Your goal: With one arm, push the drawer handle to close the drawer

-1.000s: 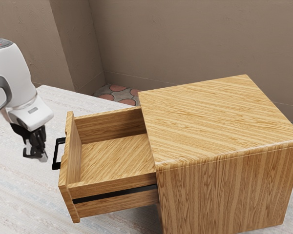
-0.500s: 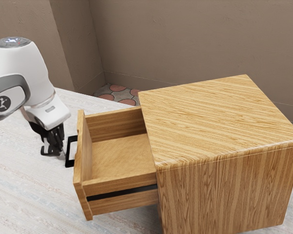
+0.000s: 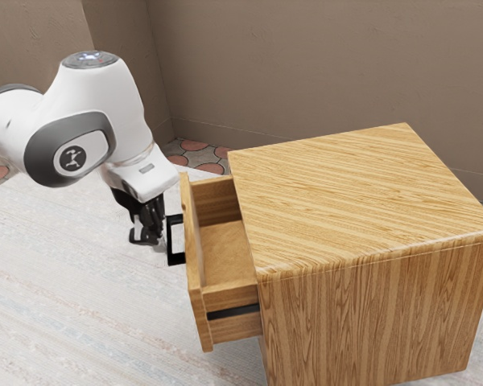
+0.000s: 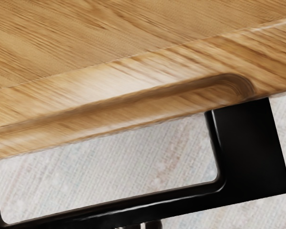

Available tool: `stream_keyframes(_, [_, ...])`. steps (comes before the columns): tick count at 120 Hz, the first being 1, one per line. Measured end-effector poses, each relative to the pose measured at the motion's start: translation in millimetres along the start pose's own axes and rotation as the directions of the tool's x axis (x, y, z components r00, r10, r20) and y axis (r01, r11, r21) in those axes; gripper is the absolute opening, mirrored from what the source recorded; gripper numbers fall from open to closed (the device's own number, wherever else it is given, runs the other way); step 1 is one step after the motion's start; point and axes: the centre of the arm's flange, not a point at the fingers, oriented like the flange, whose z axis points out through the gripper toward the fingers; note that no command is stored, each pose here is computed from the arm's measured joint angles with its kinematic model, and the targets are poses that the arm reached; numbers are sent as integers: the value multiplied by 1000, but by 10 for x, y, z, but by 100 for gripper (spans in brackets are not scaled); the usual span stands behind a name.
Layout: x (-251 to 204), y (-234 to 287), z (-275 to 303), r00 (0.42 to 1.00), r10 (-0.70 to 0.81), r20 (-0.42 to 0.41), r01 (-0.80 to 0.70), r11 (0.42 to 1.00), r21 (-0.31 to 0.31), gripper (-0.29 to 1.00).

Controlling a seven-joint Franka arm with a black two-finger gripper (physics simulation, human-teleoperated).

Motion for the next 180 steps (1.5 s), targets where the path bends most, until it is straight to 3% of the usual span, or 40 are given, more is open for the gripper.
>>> stream_keyframes(77, [786, -212, 60, 996, 61, -61, -61, 998, 5, -8])
stream_keyframes(104, [866, -340, 67, 996, 51, -74, -51, 999, 6, -5])
stream_keyframes(111, [862, -367, 88, 996, 47, -73, -47, 999, 4, -10])
stream_keyframes(120, [840, -242, -49, 995, 54, -80, -52, 998, 26, -4])
stream_keyframes(136, [613, 125, -466, 996, 38, -86, -30, 995, 90, -7])
stream_keyframes(162, [-93, 418, -835, 991, -129, -45, 132, 989, 71, 35])
stream_keyframes(180, [-368, 460, -880, 971, -238, -14, 239, 971, 31, 53])
